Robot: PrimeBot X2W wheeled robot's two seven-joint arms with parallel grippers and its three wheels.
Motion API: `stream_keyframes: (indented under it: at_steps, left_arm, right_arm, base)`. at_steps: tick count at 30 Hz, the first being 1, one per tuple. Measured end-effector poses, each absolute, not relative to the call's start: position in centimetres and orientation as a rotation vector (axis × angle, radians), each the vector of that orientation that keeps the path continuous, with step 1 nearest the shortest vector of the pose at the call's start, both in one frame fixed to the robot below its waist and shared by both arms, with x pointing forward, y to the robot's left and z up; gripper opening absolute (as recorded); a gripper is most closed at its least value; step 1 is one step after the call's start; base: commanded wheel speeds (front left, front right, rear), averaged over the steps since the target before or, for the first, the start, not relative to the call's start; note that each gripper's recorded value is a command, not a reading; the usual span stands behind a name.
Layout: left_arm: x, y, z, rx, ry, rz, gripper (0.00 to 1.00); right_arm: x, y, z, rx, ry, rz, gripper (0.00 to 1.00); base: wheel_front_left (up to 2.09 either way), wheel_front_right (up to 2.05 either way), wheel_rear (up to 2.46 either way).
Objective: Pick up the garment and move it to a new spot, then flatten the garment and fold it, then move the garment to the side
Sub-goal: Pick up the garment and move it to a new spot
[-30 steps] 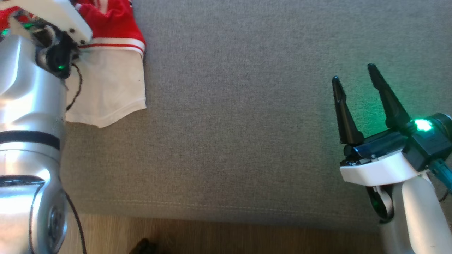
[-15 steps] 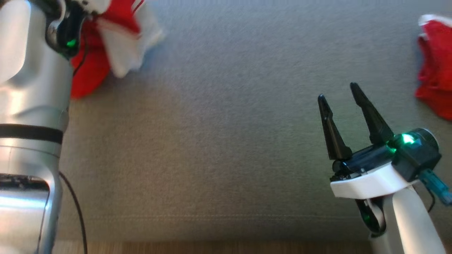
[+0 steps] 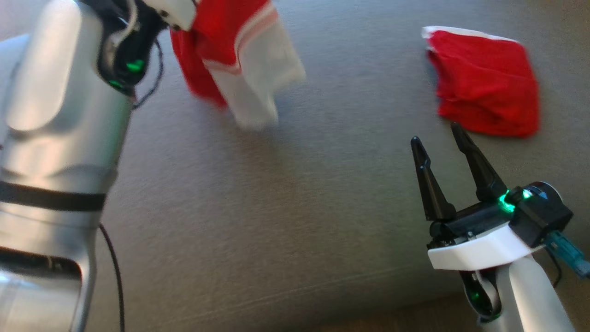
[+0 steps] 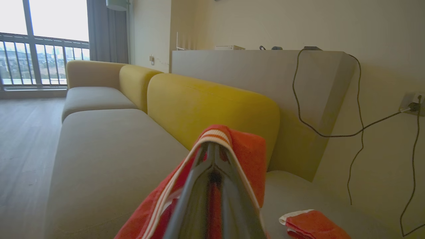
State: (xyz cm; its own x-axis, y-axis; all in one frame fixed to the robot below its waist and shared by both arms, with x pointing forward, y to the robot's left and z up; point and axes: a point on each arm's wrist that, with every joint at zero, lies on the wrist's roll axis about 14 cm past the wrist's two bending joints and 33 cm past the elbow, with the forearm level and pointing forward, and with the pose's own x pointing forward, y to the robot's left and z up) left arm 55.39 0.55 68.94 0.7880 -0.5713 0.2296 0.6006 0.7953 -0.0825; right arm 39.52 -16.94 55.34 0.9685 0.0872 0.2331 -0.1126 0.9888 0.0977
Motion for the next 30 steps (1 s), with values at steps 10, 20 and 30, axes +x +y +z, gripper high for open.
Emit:
stream_keyframes:
  at_steps: [10,20,30]
  left_arm:
    - [52.4,-8.6,58.6,-0.222,0.086,-0.834,0.00]
    - [50.5,-11.1,46.2,-0.290,0.281,-0.785,1.00]
    - [50.1,-9.5,53.4,-0.330,0.013,-0.726,1.00]
  right_arm:
    - [37.4,-21.3,55.0,0.103,-0.215,-0.037,1.00]
    - [38.4,-22.4,52.7,0.089,-0.144,-0.070,1.00]
    - [38.3,-21.2,54.2,0.109,-0.195,-0.033,1.00]
  base:
    - [0.00,0.00,0.00]
    - [0.00,0.00,0.00]
    - [0.00,0.00,0.00]
